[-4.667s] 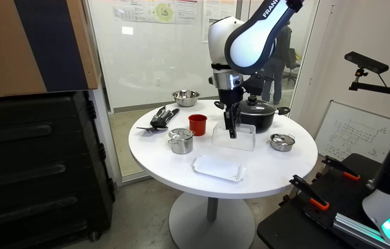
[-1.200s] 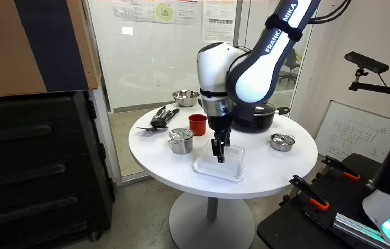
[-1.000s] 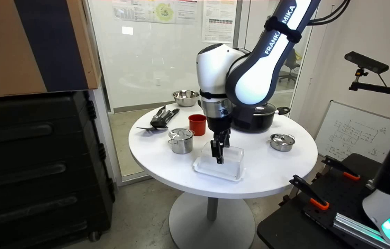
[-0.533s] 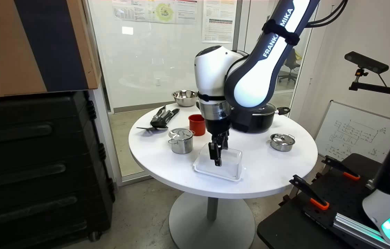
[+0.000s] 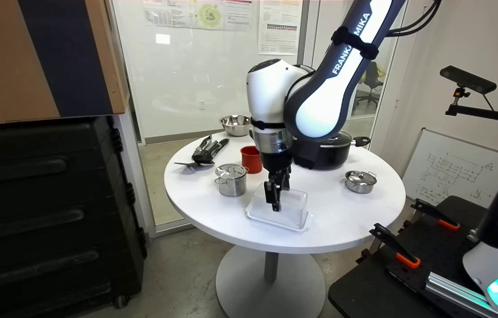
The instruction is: Put the plastic cover on the tray.
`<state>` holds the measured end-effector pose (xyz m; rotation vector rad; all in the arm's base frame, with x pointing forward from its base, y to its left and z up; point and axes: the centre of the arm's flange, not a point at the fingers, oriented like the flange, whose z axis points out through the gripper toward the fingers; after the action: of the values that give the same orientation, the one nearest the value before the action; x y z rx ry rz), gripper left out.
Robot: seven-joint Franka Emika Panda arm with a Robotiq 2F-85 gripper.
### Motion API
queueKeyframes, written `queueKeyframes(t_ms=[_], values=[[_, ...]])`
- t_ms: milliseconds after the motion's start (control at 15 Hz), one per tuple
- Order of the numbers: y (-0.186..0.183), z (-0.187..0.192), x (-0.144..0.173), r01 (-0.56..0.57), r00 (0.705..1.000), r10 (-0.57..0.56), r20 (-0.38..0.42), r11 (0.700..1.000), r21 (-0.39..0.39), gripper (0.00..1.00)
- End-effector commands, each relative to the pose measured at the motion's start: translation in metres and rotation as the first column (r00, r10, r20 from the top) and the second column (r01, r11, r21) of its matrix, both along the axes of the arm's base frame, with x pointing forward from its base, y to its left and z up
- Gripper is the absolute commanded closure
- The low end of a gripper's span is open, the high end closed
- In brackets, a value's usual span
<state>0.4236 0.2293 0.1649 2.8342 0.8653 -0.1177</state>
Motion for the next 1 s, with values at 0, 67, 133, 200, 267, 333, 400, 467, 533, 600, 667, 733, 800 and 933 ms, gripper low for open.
queueKeyframes(t_ms=[0, 67, 133, 200, 267, 333, 400, 467, 533, 600, 667, 733, 800, 933], values=[[0.003, -0.004, 0.003, 0.019, 1.000, -0.019, 0.020, 1.000, -0.003, 0.35], [0.003, -0.005, 0.003, 0.022, 1.000, -0.022, 0.015, 1.000, -0.005, 0.02], [0.003, -0.005, 0.003, 0.024, 1.000, -0.024, 0.014, 1.000, -0.006, 0.01], [0.003, -0.004, 0.003, 0.026, 1.000, -0.026, 0.013, 1.000, -0.004, 0.00], [0.003, -0.004, 0.003, 0.029, 1.000, -0.029, 0.013, 1.000, -0.001, 0.00], [0.003, -0.002, 0.003, 0.030, 0.999, -0.030, 0.014, 1.000, 0.001, 0.00], [0.003, 0.000, 0.002, 0.032, 0.999, -0.032, 0.014, 0.999, 0.005, 0.00], [0.002, 0.004, 0.002, 0.034, 0.999, -0.034, 0.015, 0.999, 0.013, 0.00], [0.001, 0.008, 0.002, 0.037, 0.999, -0.038, 0.017, 0.999, 0.022, 0.00], [-0.001, 0.017, 0.002, 0.040, 0.999, -0.041, 0.022, 0.998, 0.042, 0.00], [-0.001, 0.023, 0.002, 0.044, 0.999, -0.045, 0.027, 0.998, 0.055, 0.00], [-0.002, 0.033, 0.001, 0.047, 0.998, -0.050, 0.035, 0.996, 0.079, 0.00], [-0.002, 0.041, 0.001, 0.052, 0.997, -0.056, 0.043, 0.994, 0.101, 0.00], [-0.002, 0.061, 0.000, 0.046, 0.997, -0.055, 0.057, 0.987, 0.155, 0.00]])
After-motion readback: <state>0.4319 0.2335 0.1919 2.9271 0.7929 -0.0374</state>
